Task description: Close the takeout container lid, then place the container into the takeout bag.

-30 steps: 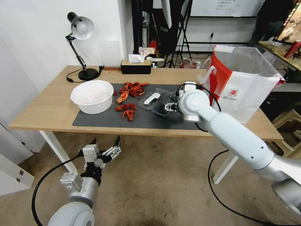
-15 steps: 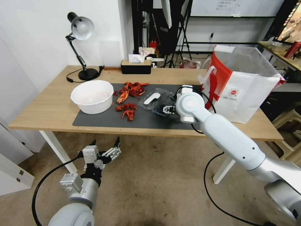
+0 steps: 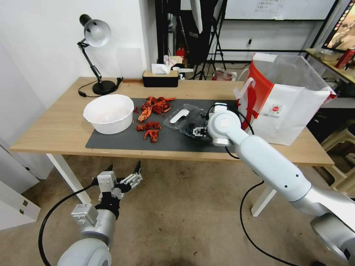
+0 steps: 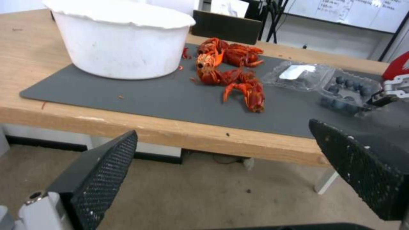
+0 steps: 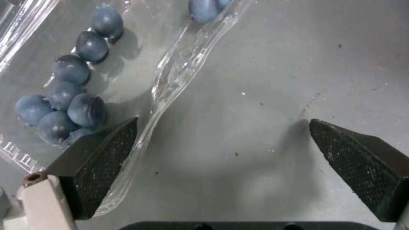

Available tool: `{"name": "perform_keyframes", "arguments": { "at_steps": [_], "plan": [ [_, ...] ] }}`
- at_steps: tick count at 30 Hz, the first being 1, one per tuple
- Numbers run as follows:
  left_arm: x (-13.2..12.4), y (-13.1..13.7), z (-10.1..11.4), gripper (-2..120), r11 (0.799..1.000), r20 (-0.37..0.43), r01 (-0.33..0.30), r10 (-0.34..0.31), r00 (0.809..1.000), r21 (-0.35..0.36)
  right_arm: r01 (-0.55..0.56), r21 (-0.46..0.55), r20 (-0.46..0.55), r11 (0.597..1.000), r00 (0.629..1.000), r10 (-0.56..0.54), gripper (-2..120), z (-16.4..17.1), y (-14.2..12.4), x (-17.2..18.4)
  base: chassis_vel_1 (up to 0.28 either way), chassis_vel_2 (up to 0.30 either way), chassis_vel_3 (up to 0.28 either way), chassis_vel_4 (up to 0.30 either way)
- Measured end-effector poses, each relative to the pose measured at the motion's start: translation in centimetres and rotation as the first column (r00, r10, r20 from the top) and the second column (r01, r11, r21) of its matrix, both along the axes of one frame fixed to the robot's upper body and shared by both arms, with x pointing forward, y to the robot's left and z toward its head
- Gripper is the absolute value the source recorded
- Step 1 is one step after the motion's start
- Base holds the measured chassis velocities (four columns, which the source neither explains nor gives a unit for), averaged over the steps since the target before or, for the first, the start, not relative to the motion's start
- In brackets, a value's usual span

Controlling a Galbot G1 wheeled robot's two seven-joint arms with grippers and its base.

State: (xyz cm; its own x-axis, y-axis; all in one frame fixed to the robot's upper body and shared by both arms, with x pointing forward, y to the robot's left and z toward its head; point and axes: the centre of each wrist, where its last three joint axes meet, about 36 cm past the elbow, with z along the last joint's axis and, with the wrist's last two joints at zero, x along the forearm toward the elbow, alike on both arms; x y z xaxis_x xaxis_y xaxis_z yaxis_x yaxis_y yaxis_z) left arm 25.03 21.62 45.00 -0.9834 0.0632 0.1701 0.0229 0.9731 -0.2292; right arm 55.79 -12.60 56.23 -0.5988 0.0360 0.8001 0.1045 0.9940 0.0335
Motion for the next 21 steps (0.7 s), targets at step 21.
{"name": "perform_keyframes", "arguments": {
  "at_steps": [21],
  "plan": [
    [0.1,-0.2,-0.4,100,1.000,0.000,0.000,0.000,1.000,-0.001,0.006,-0.078,-0.014,0.997,1.000,-0.007,100,-0.4,-2.9,-0.2,0.000,0.000,0.000,0.000]
  ]
}}
